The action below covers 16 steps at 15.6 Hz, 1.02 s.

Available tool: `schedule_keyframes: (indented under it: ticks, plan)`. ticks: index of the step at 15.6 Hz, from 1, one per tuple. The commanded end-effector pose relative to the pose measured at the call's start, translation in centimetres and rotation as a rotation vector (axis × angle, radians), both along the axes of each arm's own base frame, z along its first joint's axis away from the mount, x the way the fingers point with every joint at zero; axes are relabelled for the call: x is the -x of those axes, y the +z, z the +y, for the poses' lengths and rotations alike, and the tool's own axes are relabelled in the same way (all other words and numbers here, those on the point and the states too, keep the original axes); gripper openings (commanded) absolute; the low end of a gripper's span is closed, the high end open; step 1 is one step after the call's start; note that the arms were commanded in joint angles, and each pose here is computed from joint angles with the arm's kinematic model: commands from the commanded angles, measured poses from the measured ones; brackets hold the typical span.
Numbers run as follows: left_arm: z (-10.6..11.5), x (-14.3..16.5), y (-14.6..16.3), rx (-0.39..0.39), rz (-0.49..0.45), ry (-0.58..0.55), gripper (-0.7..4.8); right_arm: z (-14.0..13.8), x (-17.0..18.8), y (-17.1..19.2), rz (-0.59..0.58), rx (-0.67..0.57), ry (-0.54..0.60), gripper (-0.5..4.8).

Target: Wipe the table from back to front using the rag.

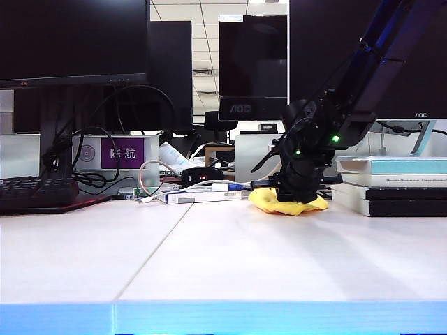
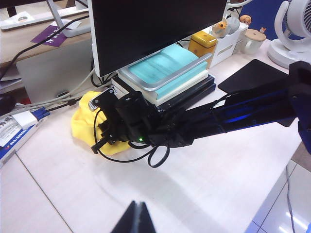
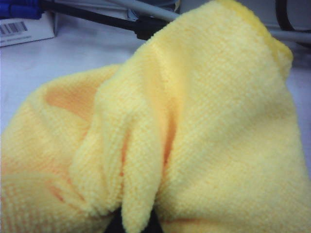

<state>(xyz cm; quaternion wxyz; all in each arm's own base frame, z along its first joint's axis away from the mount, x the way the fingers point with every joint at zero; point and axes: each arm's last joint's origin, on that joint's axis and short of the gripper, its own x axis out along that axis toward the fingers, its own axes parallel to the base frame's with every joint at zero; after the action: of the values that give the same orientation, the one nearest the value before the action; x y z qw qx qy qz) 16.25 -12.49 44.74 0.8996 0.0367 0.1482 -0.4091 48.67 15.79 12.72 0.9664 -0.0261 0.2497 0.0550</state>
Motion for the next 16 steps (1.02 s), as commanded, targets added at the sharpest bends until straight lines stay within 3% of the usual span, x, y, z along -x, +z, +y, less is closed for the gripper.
schedule_keyframes:
  ticks: [1,3,6,16]
  plan:
    - [0.1,0.1,0.3,0.009,-0.016,-0.006,-0.03,0.1,0.1,-0.6,0.027,0.064,0.047,-0.06]
    - [0.1,0.1,0.3,0.009,-0.016,-0.005,-0.03,0.1,-0.6,0.3,-0.039,0.067,0.048,-0.06]
    - [0.1,0.1,0.3,0.011,-0.011,-0.004,-0.03,-1.0,-1.9,-2.3,-0.086,0.066,0.053,-0.06]
    - [0.0,0.1,0.2,0.013,-0.005,-0.002,-0.03,0.2,-8.4,-3.3,-0.145,0.075,0.050,-0.05]
